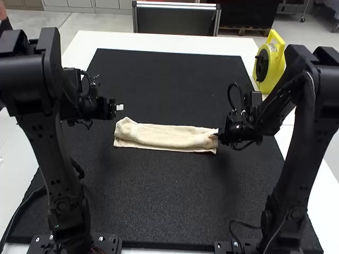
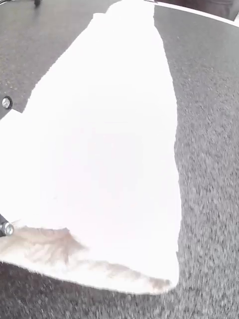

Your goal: Fold the towel.

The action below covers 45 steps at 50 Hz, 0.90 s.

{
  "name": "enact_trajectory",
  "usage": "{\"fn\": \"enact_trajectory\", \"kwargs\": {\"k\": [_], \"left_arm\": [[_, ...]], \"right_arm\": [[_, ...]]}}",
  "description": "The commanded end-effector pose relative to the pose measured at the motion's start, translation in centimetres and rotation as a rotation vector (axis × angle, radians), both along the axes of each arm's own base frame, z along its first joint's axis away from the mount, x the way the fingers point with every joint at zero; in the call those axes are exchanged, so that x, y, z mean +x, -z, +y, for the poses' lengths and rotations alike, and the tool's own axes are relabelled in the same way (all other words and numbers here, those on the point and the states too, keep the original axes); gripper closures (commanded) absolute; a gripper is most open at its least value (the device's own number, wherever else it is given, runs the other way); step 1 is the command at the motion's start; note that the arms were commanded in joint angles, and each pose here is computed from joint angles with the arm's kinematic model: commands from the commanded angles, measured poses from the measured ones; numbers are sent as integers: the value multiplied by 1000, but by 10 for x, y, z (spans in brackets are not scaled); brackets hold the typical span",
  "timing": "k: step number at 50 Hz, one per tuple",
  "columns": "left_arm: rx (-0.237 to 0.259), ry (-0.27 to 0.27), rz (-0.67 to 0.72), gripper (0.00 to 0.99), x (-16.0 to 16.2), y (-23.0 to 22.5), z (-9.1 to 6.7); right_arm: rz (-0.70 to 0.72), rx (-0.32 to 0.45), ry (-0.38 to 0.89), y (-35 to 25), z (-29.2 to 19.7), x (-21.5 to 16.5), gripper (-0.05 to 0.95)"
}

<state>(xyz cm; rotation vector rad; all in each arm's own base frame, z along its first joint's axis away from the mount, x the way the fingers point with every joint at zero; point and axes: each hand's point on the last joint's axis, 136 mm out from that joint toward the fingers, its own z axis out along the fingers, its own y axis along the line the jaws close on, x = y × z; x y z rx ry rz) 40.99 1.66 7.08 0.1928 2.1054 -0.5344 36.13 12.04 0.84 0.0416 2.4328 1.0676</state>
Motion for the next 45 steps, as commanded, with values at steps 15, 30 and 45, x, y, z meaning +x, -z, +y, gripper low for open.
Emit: {"fn": "enact_trajectory", "kwargs": {"k": [15, 30, 45], "left_arm": [[21, -9, -68, 66, 7, -20, 6], [17, -10, -76, 67, 10, -21, 5], [11, -19, -76, 67, 10, -22, 7]], "right_arm": [[-88, -8, 54, -26, -25, 26, 521], [-77, -14, 70, -26, -34, 22, 184], [-48, -36, 64, -19, -49, 10, 66]]}}
